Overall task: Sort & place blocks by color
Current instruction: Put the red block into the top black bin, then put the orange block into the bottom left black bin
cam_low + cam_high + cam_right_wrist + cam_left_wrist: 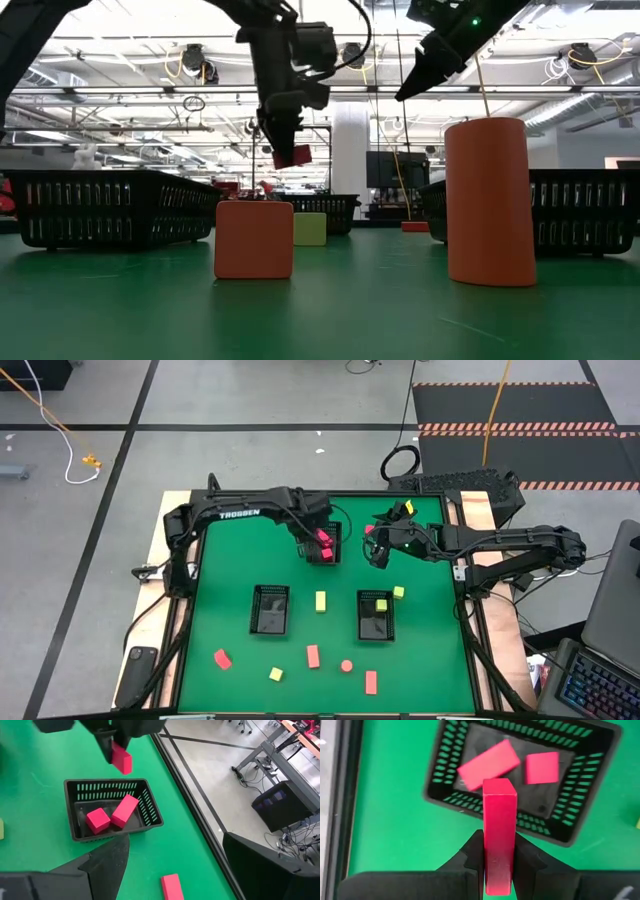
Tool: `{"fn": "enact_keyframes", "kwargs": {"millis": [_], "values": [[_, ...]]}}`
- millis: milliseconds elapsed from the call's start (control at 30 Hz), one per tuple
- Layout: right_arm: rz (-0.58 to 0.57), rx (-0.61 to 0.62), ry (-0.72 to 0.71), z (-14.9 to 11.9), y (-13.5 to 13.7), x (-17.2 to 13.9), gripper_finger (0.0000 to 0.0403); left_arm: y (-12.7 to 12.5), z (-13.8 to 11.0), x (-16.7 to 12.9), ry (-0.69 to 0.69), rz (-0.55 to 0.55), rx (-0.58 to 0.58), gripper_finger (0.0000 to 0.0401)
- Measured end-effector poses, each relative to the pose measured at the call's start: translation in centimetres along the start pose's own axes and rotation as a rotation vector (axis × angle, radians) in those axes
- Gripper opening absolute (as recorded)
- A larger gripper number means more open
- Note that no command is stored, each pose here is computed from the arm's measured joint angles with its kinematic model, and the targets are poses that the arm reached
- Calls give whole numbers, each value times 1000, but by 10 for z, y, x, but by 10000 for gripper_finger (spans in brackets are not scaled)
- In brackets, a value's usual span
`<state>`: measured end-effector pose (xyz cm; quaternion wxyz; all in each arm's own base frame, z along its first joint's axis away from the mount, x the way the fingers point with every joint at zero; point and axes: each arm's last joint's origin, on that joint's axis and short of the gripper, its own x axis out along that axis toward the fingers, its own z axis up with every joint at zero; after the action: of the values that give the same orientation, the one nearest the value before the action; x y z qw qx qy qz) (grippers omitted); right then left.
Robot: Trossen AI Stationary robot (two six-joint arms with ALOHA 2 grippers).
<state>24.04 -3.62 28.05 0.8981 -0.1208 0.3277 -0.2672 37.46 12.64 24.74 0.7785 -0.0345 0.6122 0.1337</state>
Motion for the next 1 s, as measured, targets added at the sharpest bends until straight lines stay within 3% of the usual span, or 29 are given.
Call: {"fn": "enact_keyframes", "kwargs": {"millis": [200,533,1000], "values": [[0,4,4,0,0,0,313,-15,5,3,-22,4,28,59],[1,-3,8,-1,0,0,313,-9,15,4,-131,18,11,94],[-2,-5,10,-1,-1,0,313,2,6,-2,-74,20,-29,234]]}}
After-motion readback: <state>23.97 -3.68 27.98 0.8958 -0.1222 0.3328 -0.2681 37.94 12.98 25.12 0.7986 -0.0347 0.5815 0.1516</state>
